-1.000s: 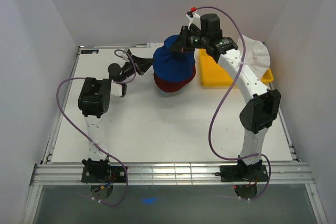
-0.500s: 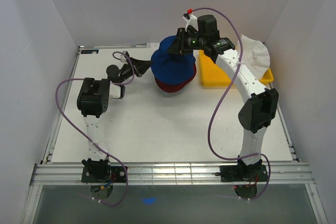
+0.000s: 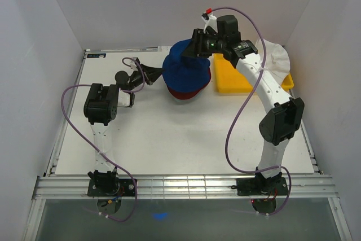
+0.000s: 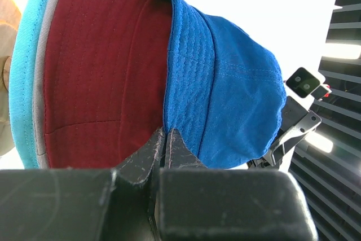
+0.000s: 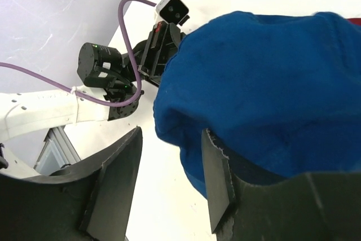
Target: Stack the hats
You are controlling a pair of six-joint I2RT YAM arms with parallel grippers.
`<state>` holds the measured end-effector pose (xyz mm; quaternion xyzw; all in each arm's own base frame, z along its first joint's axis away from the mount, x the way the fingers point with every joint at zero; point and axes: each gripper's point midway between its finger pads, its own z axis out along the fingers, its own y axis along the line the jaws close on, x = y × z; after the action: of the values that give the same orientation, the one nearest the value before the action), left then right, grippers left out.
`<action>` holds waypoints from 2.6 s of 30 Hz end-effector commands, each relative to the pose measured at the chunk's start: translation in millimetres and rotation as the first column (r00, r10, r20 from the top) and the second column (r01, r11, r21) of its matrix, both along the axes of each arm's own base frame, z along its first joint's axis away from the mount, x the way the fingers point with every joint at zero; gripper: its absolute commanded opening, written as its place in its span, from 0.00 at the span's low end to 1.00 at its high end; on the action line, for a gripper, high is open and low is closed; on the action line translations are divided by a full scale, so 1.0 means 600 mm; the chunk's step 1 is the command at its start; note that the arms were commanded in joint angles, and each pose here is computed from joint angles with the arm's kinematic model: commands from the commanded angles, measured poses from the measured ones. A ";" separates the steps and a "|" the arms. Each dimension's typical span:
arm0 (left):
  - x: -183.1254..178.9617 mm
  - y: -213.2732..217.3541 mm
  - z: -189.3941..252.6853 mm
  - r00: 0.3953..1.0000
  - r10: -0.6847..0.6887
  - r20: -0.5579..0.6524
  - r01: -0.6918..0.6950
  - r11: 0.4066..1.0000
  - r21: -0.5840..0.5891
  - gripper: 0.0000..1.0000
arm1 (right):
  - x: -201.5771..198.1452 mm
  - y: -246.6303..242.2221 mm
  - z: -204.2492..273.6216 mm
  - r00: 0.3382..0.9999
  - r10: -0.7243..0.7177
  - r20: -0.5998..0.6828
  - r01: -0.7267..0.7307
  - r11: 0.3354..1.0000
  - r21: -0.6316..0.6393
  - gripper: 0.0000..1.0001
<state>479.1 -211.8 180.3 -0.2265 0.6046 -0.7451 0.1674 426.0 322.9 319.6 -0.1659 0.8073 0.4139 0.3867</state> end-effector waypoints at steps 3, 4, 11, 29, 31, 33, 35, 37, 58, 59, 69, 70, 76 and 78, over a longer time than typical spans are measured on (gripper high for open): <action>-0.033 0.002 0.067 0.959 -0.025 0.283 0.026 1.000 0.000 0.00 | -0.009 -0.062 0.073 0.995 -0.076 0.070 0.073 0.996 0.051 0.54; -0.032 0.002 0.067 0.959 -0.024 0.282 0.025 1.000 0.001 0.00 | -0.008 -0.076 0.081 0.994 -0.087 0.073 0.083 0.995 0.062 0.54; -0.031 0.001 0.065 0.960 -0.025 0.278 0.025 1.000 0.005 0.00 | 0.028 -0.178 0.019 0.980 -0.174 -0.100 0.186 0.974 0.127 0.54; -0.023 0.001 0.063 0.962 -0.029 0.272 0.025 1.000 0.018 0.00 | 0.100 -0.207 -0.156 0.944 -0.073 -0.321 0.219 0.868 0.446 0.62; -0.022 0.000 0.065 0.961 -0.031 0.275 0.027 0.999 0.018 0.00 | 0.105 -0.206 -0.170 0.930 -0.071 -0.361 0.248 0.847 0.470 0.63; -0.021 0.000 0.066 0.961 -0.032 0.275 0.028 0.999 0.020 0.00 | 0.111 -0.207 -0.176 0.925 -0.074 -0.372 0.267 0.823 0.501 0.64; -0.021 0.000 0.069 0.961 -0.033 0.276 0.028 0.999 0.022 0.01 | 0.114 -0.207 -0.179 0.923 -0.076 -0.377 0.277 0.811 0.516 0.64; -0.019 0.001 0.070 0.960 -0.031 0.279 0.025 0.999 0.023 0.00 | 0.117 -0.208 -0.186 0.918 -0.082 -0.388 0.295 0.795 0.530 0.64; -0.019 0.002 0.066 0.962 -0.031 0.271 0.026 0.999 0.024 0.01 | 0.153 -0.202 -0.218 0.895 -0.132 -0.426 0.369 0.755 0.542 0.62; -0.019 0.002 0.066 0.962 -0.031 0.271 0.026 0.999 0.024 0.01 | 0.154 -0.201 -0.218 0.894 -0.133 -0.427 0.371 0.754 0.542 0.62; -0.019 0.004 0.064 0.963 -0.032 0.269 0.026 0.999 0.024 0.01 | 0.164 -0.175 -0.217 0.893 -0.120 -0.433 0.367 0.751 0.549 0.61; -0.019 0.005 0.063 0.963 -0.030 0.267 0.025 0.999 0.024 0.01 | 0.164 -0.174 -0.216 0.894 -0.120 -0.431 0.366 0.750 0.551 0.61; -0.018 0.005 0.066 0.963 -0.034 0.269 0.028 0.999 0.025 0.01 | 0.163 -0.169 -0.208 0.896 -0.106 -0.432 0.362 0.738 0.569 0.59; -0.017 0.006 0.064 0.963 -0.032 0.267 0.027 0.999 0.025 0.01 | 0.158 -0.169 -0.200 0.899 -0.094 -0.428 0.357 0.725 0.589 0.59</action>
<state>481.6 -210.3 188.5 -0.1981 0.6086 -0.7460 0.1841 515.7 220.3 171.8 0.1807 0.7095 0.6216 0.2787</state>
